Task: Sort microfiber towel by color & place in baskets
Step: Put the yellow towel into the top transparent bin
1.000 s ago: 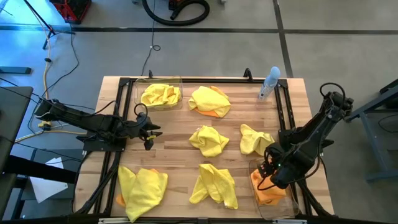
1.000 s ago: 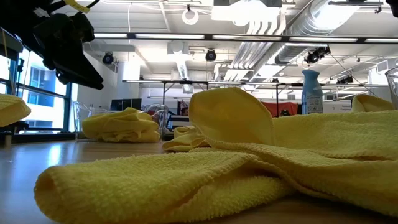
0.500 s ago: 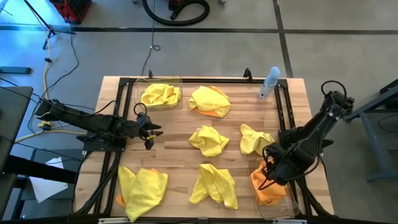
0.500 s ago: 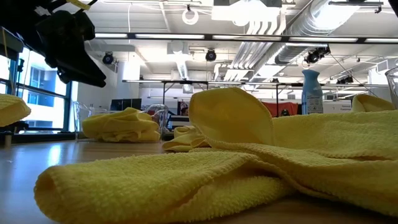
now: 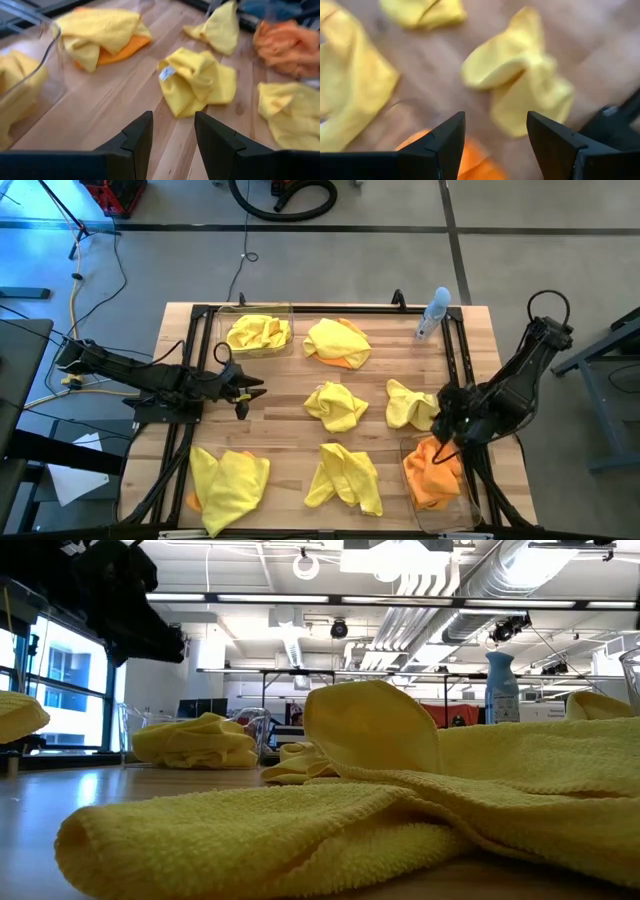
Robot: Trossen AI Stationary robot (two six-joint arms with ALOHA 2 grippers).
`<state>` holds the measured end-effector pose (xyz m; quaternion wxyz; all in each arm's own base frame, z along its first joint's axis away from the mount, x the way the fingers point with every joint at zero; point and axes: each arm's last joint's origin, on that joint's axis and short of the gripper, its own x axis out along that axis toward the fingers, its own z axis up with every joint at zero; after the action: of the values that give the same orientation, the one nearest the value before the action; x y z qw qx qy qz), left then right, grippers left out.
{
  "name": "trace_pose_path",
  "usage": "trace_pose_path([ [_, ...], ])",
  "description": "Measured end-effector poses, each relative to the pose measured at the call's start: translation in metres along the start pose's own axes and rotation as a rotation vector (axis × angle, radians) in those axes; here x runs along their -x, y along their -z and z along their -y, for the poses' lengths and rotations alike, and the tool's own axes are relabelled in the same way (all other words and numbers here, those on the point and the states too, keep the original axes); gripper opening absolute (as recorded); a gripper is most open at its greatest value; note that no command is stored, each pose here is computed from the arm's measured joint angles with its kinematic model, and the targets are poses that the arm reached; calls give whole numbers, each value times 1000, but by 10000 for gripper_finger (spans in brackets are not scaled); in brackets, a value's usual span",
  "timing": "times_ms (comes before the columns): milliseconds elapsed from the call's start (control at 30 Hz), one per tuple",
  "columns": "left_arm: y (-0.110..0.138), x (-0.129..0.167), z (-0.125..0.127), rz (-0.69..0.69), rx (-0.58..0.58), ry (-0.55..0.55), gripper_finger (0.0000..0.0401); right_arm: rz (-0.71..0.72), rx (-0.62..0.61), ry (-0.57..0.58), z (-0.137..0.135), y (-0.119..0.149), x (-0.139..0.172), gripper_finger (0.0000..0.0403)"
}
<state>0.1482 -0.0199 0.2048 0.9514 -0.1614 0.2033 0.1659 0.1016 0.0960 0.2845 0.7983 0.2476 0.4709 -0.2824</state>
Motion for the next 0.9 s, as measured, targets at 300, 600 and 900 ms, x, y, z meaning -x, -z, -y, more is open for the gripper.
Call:
trace_pose_path([
  [300,-6,-21,14,79,-59,31,130,98,35,58,33,-5,-4,209],
  [600,-28,-64,33,29,-75,23,103,188,65,84,50,-2,-24,208],
  [900,-65,-125,62,-182,-208,-79,102,241,93,30,50,0,-31,208],
])
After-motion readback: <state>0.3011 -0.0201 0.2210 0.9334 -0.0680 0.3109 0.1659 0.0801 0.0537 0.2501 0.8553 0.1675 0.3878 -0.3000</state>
